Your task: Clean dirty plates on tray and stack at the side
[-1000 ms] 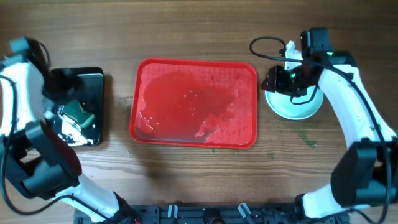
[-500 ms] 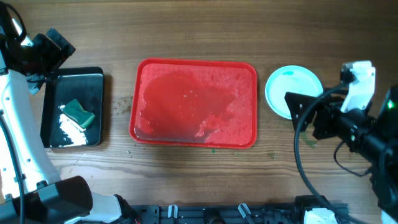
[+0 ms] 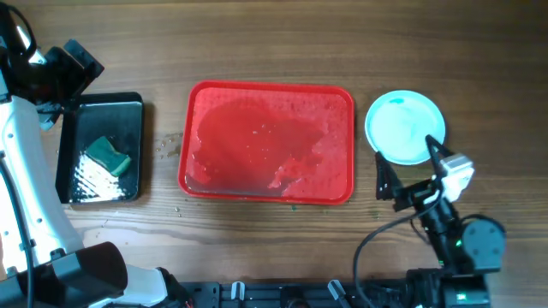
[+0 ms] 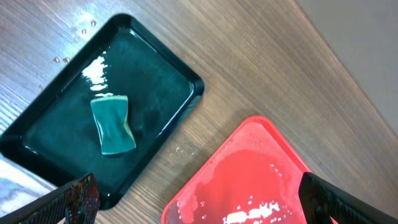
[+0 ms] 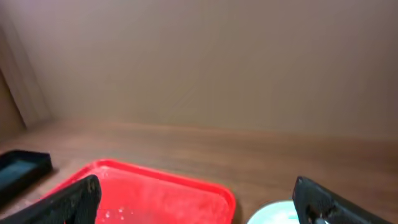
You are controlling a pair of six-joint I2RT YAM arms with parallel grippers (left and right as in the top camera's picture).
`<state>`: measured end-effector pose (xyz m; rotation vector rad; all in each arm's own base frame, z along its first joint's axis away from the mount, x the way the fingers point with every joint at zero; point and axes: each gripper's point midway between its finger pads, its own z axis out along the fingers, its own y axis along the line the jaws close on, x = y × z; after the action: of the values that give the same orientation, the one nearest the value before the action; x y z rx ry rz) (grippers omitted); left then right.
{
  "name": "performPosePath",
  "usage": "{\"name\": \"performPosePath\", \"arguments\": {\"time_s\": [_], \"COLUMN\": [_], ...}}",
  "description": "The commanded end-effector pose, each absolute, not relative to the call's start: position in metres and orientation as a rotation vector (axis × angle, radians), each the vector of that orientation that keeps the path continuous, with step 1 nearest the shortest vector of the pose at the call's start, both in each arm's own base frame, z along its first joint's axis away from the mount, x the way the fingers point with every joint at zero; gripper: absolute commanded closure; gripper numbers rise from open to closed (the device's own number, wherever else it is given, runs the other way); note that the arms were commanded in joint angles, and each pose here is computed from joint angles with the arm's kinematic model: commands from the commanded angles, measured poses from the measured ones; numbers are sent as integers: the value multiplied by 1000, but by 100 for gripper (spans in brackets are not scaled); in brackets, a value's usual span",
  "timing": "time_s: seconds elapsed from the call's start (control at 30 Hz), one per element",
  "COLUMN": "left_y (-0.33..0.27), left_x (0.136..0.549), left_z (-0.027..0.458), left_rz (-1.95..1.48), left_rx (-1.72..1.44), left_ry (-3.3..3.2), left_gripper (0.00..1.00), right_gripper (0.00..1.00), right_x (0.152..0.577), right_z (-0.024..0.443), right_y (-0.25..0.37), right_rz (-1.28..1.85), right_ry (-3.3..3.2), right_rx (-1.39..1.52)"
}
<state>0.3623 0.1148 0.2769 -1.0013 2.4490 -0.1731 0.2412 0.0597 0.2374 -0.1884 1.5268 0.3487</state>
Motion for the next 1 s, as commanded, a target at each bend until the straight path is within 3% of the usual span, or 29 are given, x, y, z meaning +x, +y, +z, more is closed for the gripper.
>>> {"name": "performPosePath", "arguments": {"time_s": [0.0, 0.17, 0.63, 0.73, 0.83, 0.97], "left_y": [113, 113, 113, 129, 127, 75], "left_x": [364, 364, 364, 356, 357, 352], "left_z": [277, 277, 277, 274, 300, 350], "left_rz": [-194, -194, -193, -49, -59, -81], "left_rx": [-1001, -1001, -1001, -995, -945, -525], "left_ry": [2451, 2451, 2451, 2468, 2361, 2042], "left_gripper": [0, 0, 0, 0, 0, 0], "right_gripper": [0, 0, 0, 0, 0, 0], "right_x": [237, 239, 241, 241, 241, 241], "right_z": [201, 180, 176, 176, 176, 176], "right_y": [62, 51, 51, 51, 51, 51], "right_rz": [355, 308, 313, 313, 313, 313], "right_ry": [1488, 1553, 1570, 1570, 1570, 1570], "right_rx": [-211, -149, -145, -145, -145, -145]}}
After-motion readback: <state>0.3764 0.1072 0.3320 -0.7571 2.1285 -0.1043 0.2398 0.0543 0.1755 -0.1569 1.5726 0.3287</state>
